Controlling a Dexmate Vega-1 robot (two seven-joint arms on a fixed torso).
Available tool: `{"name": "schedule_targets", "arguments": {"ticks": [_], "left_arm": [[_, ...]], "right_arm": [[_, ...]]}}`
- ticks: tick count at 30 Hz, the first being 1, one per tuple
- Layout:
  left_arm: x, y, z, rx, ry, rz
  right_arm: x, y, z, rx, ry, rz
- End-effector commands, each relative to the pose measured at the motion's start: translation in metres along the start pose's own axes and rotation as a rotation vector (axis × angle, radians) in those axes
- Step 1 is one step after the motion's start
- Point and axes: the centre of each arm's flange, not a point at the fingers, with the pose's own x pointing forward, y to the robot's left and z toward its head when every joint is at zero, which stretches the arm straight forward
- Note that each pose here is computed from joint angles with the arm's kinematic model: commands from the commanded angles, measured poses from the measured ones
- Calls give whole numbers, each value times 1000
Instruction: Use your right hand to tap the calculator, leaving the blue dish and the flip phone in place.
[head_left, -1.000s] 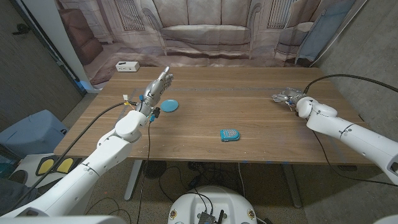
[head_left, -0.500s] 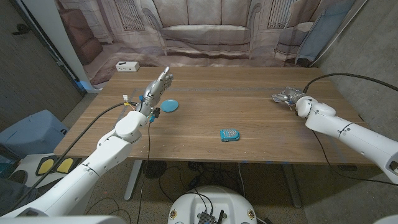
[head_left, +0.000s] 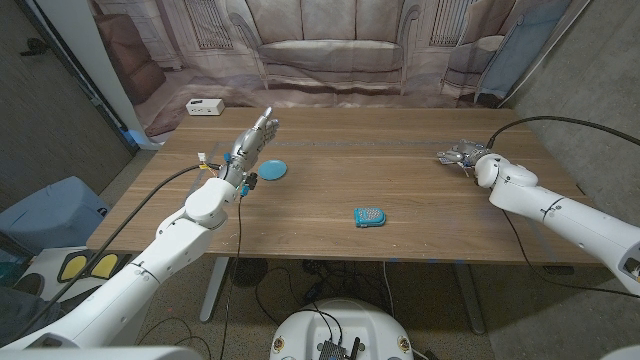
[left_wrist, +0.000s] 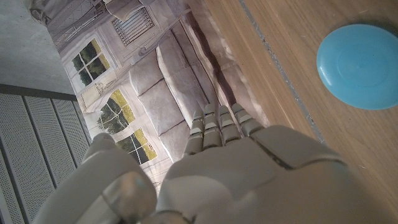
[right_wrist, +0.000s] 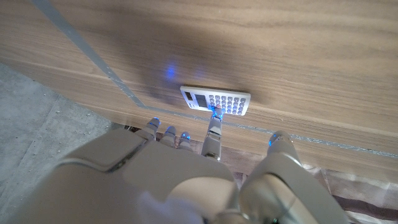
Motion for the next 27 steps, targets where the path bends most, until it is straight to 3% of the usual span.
{"name": "schedule_targets", "arguments": {"ticks": [1,27], "left_arm": [[-2,-3,-3,-9,7,-6],[-3,-2,-1,-7,-3,-4]], "right_arm": [[-4,-5,3,-19,1,-25],[-11,-11,4,-7,-16,-86]]}}
